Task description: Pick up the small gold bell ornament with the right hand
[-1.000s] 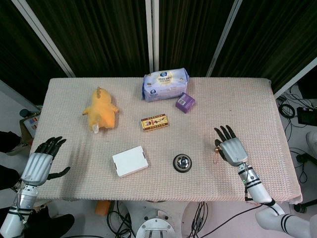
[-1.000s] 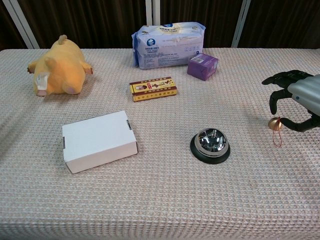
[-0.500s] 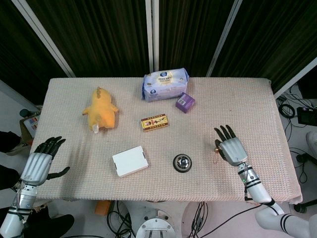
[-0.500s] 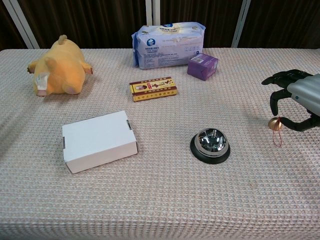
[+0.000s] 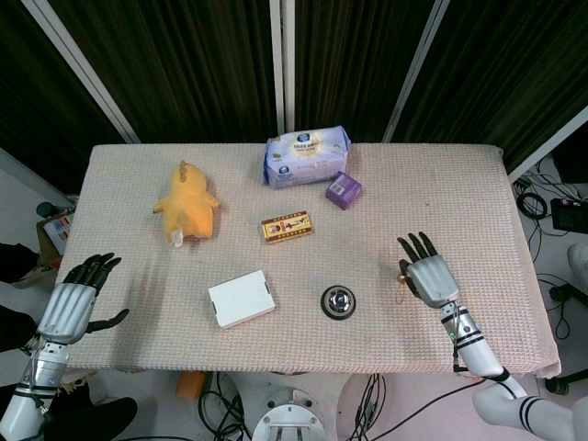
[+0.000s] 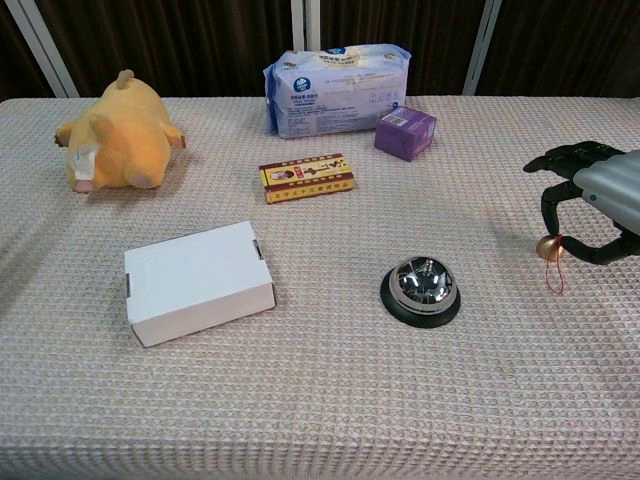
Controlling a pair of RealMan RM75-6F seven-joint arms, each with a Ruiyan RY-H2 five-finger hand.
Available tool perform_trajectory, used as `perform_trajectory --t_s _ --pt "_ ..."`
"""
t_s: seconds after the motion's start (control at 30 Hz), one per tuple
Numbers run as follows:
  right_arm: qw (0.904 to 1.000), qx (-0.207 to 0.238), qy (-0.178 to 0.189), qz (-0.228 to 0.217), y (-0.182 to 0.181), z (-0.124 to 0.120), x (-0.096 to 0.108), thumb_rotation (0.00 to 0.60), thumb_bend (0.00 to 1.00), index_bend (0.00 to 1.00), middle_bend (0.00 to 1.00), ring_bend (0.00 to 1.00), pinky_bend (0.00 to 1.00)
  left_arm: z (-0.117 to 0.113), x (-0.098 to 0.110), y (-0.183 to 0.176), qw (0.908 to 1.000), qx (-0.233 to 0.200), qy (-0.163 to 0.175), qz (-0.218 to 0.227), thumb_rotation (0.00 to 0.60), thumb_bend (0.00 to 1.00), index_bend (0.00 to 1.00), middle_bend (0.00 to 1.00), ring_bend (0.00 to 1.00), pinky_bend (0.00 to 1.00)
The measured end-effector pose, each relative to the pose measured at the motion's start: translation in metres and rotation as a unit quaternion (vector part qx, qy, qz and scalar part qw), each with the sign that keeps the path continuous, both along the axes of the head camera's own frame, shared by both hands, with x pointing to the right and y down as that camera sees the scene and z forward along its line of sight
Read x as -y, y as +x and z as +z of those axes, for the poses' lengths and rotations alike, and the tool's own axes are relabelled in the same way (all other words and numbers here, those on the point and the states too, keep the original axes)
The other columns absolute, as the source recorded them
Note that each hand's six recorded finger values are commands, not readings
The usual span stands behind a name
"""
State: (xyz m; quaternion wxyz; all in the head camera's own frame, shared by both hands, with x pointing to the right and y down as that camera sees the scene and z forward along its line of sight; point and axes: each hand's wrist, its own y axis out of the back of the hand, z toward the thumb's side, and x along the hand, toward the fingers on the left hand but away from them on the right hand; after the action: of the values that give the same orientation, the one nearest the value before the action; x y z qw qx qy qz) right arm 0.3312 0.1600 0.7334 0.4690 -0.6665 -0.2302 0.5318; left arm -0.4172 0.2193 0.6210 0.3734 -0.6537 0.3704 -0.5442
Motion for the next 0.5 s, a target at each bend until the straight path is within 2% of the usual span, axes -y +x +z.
perform_trajectory --t_s 0.5 --pt "1.0 0.001 0.005 0.0 -0.0005 -0.0005 0.0019 0.6 0.33 0.6 0.12 0.0 0.0 -0.0006 0.0 -0.0008 1.0 -0.003 -0.002 -0.001 0.475 0.18 0.14 0.11 0.11 0.23"
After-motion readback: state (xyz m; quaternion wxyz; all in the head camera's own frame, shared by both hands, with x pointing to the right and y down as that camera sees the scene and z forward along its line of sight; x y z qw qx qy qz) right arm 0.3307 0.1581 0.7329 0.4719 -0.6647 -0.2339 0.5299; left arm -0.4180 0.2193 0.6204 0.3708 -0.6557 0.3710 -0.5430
